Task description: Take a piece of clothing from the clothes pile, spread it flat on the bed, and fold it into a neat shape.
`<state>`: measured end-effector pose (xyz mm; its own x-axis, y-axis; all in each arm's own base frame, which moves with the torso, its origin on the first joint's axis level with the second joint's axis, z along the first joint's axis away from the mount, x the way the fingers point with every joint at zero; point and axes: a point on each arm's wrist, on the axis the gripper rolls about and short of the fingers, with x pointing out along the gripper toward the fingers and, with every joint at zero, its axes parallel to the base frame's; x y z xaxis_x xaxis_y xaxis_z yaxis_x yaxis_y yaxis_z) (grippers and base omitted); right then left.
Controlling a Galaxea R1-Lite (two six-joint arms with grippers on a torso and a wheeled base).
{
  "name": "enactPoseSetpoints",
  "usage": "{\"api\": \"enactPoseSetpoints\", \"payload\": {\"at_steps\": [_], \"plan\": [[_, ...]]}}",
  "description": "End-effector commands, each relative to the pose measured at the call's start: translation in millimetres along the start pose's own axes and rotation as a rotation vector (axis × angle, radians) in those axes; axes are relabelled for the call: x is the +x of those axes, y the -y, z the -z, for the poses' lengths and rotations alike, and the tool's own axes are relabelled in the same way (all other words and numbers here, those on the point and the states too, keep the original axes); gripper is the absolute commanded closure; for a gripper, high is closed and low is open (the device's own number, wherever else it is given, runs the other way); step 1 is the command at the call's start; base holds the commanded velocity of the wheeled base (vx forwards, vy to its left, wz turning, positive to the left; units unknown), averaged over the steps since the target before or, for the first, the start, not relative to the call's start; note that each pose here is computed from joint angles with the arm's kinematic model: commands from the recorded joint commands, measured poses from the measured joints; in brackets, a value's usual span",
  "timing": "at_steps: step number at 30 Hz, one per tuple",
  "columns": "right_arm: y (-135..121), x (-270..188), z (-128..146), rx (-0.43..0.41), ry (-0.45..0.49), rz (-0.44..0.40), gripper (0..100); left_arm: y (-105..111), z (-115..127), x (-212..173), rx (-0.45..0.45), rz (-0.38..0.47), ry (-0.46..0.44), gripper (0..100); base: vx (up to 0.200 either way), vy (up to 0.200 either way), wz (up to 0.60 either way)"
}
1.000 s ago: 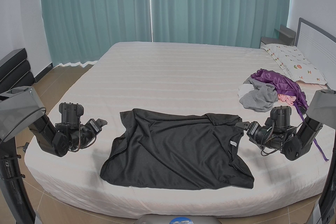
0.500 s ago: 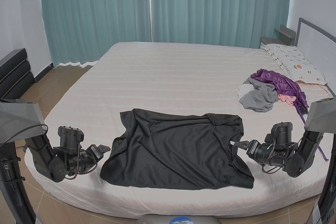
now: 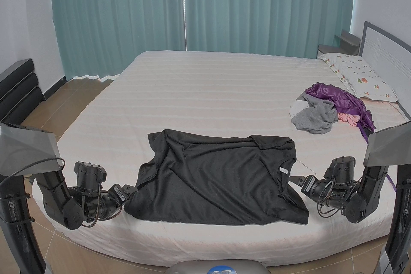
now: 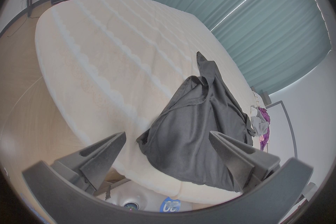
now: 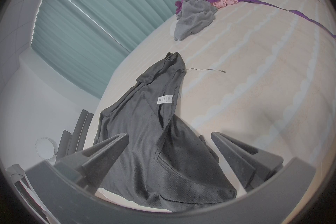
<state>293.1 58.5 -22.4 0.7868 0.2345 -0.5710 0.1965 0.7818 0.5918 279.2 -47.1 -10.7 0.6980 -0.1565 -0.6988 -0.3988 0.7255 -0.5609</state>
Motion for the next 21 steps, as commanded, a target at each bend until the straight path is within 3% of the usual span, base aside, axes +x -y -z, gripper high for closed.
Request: {"api": "enactPoseSetpoints", "payload": {"at_steps": [1, 7, 11, 16, 17, 21], "plan": [[3, 13, 11, -0.015, -0.013, -0.001, 0, 0, 2, 1, -0.002, 0.0, -0.005, 0, 0.0, 0.0, 0.0], [-15, 33, 2, -0.043, 0.051, -0.057, 0, 2, -2, 3, -0.055, 0.015, 0.013, 0, 0.0, 0.0, 0.0], [-21, 45, 5, -0.067, 0.048, -0.04, 0, 3, -2, 3, -0.05, 0.031, 0.027, 0, 0.0, 0.0, 0.0], [-30, 62, 14, -0.234, 0.056, 0.002, 0, 4, -3, 2, -0.052, 0.047, 0.041, 0, 0.0, 0.0, 0.0], [-31, 64, 17, -0.26, 0.05, 0.003, 100, 4, -3, 2, -0.052, 0.047, 0.041, 0, 0.0, 0.0, 0.0], [-28, 68, 24, -0.346, 0.04, 0.026, 100, 4, -4, 2, -0.053, 0.047, 0.042, 0, 0.0, 0.0, 0.0]]}}
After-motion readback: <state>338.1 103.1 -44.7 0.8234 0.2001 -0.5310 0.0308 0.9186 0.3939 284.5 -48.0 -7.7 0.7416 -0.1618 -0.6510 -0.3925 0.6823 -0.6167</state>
